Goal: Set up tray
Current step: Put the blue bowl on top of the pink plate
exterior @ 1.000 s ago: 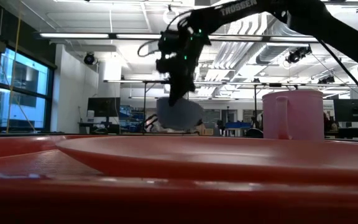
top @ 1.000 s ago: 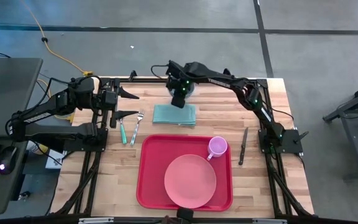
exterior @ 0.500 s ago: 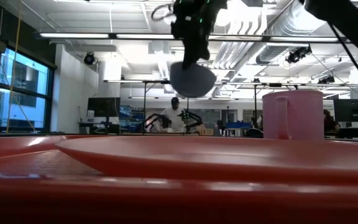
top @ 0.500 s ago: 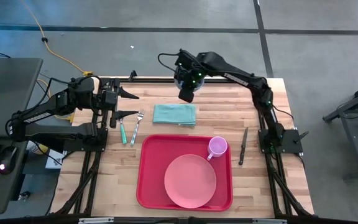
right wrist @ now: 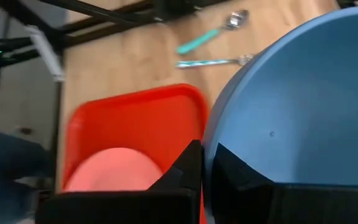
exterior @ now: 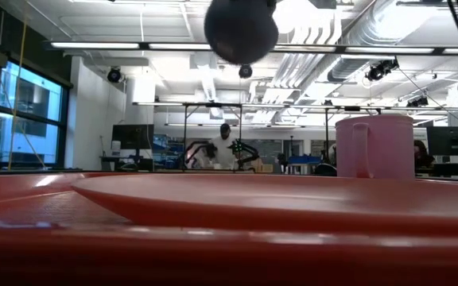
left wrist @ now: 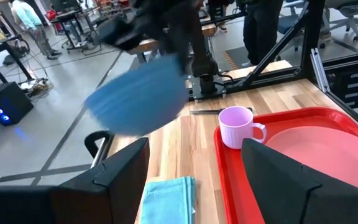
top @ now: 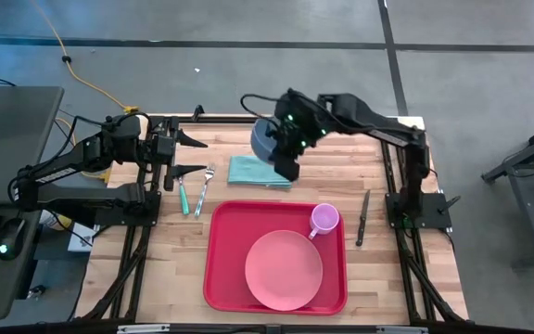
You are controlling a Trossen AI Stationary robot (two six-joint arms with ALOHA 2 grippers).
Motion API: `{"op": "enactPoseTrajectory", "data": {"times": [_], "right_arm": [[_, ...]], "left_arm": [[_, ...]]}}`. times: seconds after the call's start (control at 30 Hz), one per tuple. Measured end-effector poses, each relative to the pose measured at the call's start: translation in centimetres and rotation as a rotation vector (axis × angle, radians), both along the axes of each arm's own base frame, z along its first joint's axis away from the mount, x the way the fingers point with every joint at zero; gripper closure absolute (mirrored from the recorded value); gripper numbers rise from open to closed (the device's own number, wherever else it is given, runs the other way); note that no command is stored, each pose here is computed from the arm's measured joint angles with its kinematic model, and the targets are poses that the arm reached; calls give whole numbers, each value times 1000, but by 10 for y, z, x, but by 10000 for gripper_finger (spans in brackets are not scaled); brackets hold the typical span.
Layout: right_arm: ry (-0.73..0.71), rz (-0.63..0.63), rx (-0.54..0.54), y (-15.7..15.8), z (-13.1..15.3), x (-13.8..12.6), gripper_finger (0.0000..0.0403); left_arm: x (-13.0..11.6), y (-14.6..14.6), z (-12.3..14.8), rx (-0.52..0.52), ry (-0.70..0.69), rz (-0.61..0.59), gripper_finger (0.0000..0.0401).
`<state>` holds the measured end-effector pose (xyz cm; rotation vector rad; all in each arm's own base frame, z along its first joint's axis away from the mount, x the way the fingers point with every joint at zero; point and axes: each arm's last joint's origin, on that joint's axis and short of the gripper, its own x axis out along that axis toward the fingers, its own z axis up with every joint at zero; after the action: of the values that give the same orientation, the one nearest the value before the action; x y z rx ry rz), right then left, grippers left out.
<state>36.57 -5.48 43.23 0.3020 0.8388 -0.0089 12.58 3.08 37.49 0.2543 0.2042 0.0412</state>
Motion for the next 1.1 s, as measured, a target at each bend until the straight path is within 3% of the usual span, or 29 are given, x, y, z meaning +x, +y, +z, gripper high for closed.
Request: {"op": "enactPoseTrajectory", "data": {"times": [0.47, 0.67, 0.93, 1.1], "right_arm": [[23, -21, 161, 124, 11, -13, 403], [45, -27, 152, 168, 9, -24, 403], [214, -41, 111, 215, -48, -26, 403], [282, -42, 208, 243, -92, -23, 403]], "left_arm": [[0, 0, 0, 24, 2, -5, 114], [0, 0, 0, 28, 1, -6, 114], [0, 0, 1, 8, -6, 12, 114], [0, 1, 1, -21, -8, 43, 114]]}}
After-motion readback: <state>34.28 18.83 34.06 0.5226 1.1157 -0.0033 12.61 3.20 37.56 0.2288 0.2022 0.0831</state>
